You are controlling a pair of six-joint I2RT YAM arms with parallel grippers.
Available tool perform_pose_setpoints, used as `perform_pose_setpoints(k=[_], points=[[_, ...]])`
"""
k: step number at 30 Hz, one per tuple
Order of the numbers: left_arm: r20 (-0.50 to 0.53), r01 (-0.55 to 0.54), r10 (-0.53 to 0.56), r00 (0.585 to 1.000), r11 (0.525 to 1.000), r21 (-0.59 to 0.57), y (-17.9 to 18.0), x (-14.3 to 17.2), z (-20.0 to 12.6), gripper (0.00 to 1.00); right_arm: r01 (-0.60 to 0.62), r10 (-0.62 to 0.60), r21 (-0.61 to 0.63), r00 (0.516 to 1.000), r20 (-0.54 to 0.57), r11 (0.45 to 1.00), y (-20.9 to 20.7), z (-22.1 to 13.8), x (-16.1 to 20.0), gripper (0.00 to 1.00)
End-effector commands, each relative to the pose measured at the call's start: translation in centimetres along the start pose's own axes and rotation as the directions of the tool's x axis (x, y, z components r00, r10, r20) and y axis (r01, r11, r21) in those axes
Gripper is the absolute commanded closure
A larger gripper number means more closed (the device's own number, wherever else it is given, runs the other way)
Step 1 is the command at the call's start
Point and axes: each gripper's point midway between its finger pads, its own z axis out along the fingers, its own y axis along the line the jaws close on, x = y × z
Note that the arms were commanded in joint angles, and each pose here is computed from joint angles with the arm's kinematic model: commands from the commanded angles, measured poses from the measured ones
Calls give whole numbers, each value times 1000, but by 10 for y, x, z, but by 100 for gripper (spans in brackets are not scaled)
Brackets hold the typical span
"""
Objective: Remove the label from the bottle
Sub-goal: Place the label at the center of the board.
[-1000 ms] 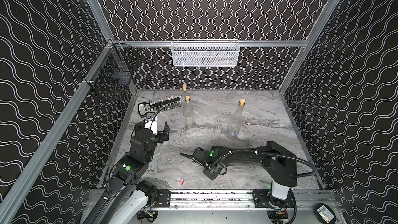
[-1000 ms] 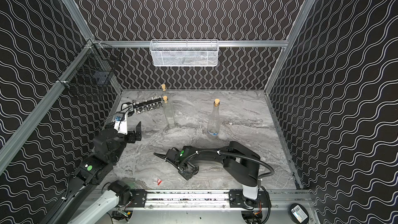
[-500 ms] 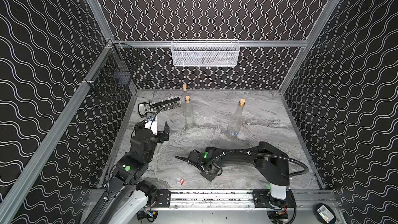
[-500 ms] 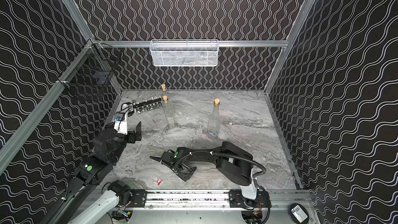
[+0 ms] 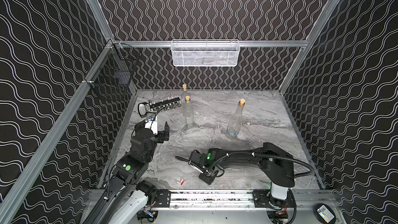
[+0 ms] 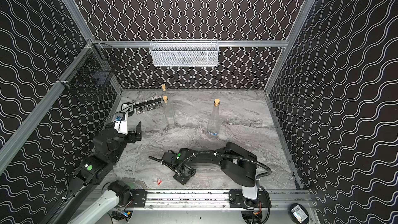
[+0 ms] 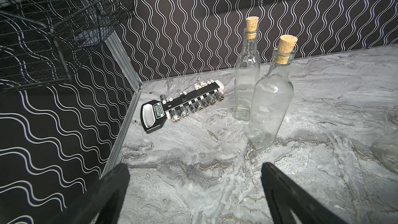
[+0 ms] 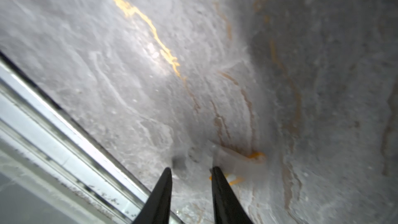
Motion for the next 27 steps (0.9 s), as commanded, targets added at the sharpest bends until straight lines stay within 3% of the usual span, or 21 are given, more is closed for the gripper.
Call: perform_pose_setpoints(k=[1, 10, 16, 19, 24, 27], points=[[13, 3, -3, 1000, 1000, -13, 3, -5, 0, 1, 6, -5, -34, 1000, 24, 999, 6, -2, -6, 66], [5, 1, -1, 1000, 1000, -11, 1, -3, 2, 1, -40, 38, 13, 988, 152, 999, -18, -39, -24, 63], [11, 1, -2, 1000, 1000, 2, -1, -4, 1, 1, -136, 118, 37, 942, 315, 990, -57, -83, -36, 61], [19, 4, -5, 1000, 999, 34, -6, -6, 1, 1, -226, 190, 27, 874, 447, 974, -87, -117, -43, 60], [42, 4, -10, 999, 989, 145, -25, -11, -1, 1, -339, 266, -28, 682, 681, 940, -126, -184, -39, 52], [66, -3, -12, 998, 977, 214, -36, -15, -4, 1, -375, 278, -43, 600, 750, 926, -139, -202, -28, 50]])
